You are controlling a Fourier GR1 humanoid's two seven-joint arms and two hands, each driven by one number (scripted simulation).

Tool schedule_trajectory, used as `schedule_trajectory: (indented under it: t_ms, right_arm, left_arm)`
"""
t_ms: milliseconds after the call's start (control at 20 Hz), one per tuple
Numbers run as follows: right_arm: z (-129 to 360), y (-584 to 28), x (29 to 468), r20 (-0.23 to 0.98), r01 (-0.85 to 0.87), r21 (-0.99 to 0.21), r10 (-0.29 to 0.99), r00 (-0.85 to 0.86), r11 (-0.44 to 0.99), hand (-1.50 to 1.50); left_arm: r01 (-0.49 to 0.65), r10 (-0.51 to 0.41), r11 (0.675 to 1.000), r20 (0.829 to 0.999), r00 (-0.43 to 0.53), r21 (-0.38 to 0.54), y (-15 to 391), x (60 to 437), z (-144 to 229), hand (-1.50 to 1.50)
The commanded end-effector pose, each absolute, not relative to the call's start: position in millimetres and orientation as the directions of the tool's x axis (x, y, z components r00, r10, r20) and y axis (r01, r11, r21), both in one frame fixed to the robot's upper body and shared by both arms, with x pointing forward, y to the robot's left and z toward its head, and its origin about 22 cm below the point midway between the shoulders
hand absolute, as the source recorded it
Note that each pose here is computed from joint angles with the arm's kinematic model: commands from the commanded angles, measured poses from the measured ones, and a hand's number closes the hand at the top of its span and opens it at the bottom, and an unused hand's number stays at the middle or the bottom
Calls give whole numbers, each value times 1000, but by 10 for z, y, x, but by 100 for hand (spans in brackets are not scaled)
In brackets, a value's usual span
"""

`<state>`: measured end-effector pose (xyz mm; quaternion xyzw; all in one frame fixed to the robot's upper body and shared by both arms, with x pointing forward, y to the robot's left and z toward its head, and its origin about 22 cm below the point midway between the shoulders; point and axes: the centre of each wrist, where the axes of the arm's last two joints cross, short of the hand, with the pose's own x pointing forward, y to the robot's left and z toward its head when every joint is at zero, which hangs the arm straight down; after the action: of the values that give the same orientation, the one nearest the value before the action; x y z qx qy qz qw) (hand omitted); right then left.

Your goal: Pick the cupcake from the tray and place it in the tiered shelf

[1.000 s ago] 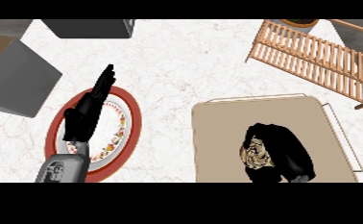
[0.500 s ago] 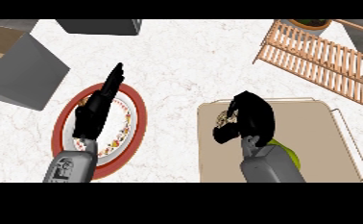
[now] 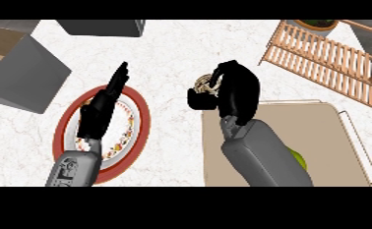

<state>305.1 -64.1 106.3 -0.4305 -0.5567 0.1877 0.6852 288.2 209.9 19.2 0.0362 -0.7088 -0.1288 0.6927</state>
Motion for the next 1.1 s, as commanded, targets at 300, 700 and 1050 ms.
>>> schedule_trajectory:
  t_ms: [300, 700, 1050]
  right_arm:
    - [1877, -285, 3022, 712, 538, -680, 626, 319, 499, 150]
    - [2303, -457, 3135, 682, 674, -662, 636, 362, 326, 150]
    - [2868, -688, 3208, 640, 724, -664, 643, 421, 187, 150]
  left_arm:
    - [97, -240, 965, 970, -31, 242, 2162, 2876, 225, 0]
    - [95, -228, 969, 973, -17, 229, 2285, 2942, 225, 0]
    - [90, -231, 969, 973, -15, 231, 2256, 2730, -23, 0]
